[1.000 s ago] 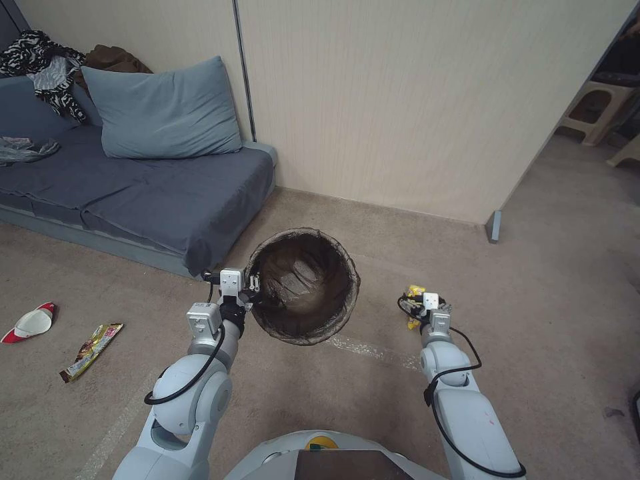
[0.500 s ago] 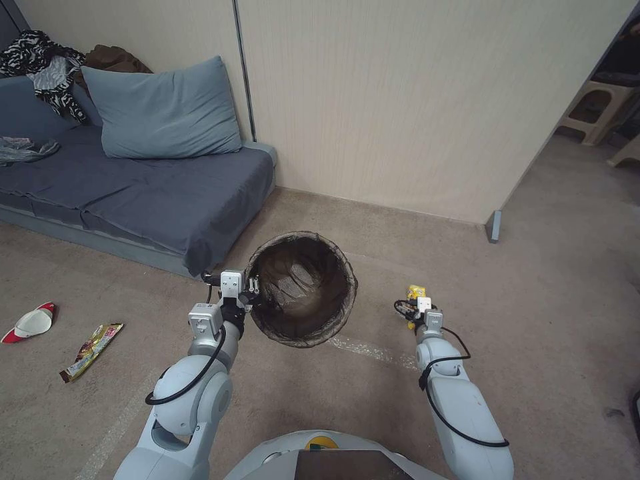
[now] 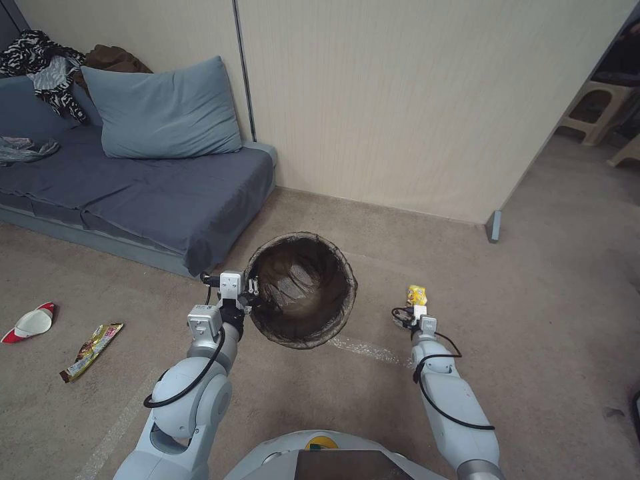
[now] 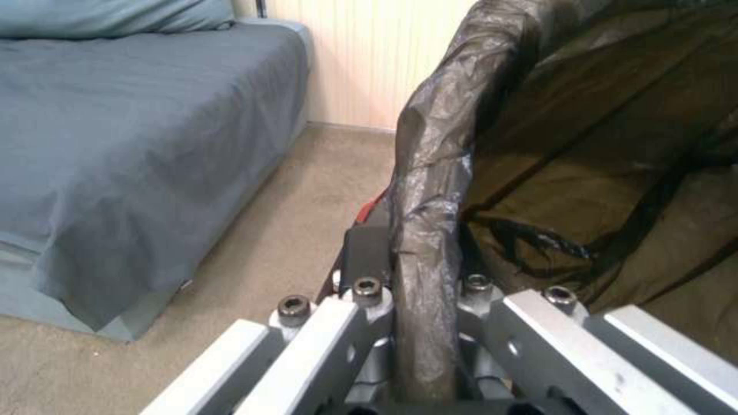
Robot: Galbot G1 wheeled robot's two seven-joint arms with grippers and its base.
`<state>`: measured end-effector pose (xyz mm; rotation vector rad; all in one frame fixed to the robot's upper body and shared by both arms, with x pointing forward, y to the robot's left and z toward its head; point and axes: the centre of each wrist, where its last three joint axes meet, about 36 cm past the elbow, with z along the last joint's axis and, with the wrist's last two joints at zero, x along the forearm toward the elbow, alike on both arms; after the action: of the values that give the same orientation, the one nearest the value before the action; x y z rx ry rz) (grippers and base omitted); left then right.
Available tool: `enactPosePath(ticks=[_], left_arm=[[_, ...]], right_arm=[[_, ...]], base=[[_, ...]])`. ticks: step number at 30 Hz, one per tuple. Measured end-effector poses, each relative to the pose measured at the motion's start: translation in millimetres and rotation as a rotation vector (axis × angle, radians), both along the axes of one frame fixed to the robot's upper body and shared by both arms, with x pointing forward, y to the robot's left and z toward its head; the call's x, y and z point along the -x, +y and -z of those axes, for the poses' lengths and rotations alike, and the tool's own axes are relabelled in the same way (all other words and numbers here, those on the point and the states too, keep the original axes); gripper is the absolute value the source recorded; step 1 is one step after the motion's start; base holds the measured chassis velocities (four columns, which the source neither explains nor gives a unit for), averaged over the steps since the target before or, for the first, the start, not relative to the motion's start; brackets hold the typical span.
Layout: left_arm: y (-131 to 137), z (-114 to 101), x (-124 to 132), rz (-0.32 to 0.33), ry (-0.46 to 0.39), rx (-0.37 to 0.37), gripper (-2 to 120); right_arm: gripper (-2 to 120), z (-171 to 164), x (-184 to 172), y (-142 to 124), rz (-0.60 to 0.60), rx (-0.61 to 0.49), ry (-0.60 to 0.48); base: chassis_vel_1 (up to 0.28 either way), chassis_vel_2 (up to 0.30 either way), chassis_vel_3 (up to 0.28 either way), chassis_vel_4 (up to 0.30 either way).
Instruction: Pick up the trash bin, then pick up the garbage from the floor and place it into the trash bin.
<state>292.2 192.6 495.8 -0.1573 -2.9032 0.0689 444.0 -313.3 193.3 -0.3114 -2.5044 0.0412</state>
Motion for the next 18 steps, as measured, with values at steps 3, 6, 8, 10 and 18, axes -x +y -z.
enactPosePath(ticks=[3,6,8,10,18], left_arm=[[-0.1,-0.1,0.3,0.000,0.000,0.000,0],[-0.5,0.2,0.7,-0.001,0.001,0.000,0],[-0.8,0.4,1.0,-0.001,0.002,0.000,0],[-1.1,0.7,1.2,-0.002,0.002,-0.001,0],[-0.7,0.4,1.4,-0.003,0.001,-0.002,0]], right_arm=[[91,6.4,-0.5,-1.3,-0.003,0.000,0.007],[82,11.5,-1.7,-3.0,-0.009,0.001,0.008],[76,13.5,-3.0,-3.8,-0.011,0.001,0.006],[67,15.9,-3.8,-4.9,-0.012,-0.001,0.007],[42,17.5,-4.1,-7.5,-0.017,0.002,0.001]], base=[[0.000,0.000,0.000,0.000],[0.000,0.000,0.000,0.000],[0.000,0.000,0.000,0.000],[0.000,0.000,0.000,0.000],[0.000,0.000,0.000,0.000]])
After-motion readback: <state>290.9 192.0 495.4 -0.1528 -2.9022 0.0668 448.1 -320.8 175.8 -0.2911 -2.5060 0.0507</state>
